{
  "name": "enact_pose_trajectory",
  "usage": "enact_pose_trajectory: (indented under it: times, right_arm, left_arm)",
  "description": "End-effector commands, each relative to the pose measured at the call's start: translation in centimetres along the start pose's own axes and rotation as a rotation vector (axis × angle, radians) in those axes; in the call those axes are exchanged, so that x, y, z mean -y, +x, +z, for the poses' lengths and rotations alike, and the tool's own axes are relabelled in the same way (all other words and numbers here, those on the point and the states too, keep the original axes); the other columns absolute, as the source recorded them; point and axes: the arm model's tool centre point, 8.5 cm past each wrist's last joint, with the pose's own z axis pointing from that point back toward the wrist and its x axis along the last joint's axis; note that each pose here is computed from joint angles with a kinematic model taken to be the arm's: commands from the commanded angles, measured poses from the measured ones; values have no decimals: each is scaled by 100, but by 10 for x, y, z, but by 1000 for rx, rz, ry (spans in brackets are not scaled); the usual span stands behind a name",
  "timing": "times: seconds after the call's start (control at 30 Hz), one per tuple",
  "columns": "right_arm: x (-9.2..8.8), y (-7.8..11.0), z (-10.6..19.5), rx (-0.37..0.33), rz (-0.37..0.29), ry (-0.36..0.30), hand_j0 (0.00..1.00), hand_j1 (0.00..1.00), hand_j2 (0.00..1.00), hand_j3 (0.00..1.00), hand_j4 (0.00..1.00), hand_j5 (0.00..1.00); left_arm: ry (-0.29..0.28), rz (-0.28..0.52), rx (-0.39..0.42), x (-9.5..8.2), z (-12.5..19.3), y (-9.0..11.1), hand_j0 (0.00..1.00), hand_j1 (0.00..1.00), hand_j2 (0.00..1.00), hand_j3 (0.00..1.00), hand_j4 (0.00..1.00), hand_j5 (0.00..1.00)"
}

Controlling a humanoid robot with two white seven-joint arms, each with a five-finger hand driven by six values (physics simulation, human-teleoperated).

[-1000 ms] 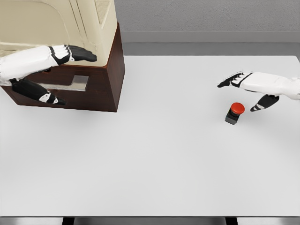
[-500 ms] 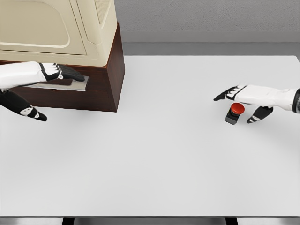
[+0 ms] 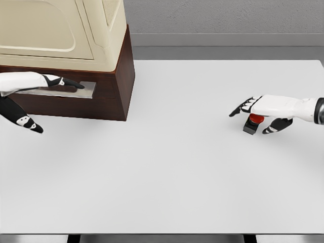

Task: Open the cabinet drawer with left arm, and place a switch into the drawer with right arm

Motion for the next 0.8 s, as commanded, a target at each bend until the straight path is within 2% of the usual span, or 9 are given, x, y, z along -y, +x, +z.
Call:
enact_pose_trajectory:
  times: [0.0, 0.33, 0.73, 0.77]
  right_arm:
    - [-2, -2, 0, -4, -12, 2, 82, 82, 82, 82, 82, 82]
    - [-8, -15, 4, -39, -45, 5, 80, 80, 80, 80, 80, 80]
    - [-8, -16, 4, -40, -47, 4, 65, 65, 65, 65, 65, 65]
    - [-8, -16, 4, -40, -47, 4, 64, 64, 64, 64, 64, 64]
  left_arm:
    - [21, 26, -34, -6, 2, -8, 100, 100, 100, 100, 100, 100]
    - [30, 70, -82, -2, 8, -28, 100, 100, 100, 100, 100, 100]
    - [39, 96, -120, 1, 15, -44, 100, 100, 100, 100, 100, 100]
    - [34, 109, -122, 6, 14, -47, 100, 100, 100, 100, 100, 100]
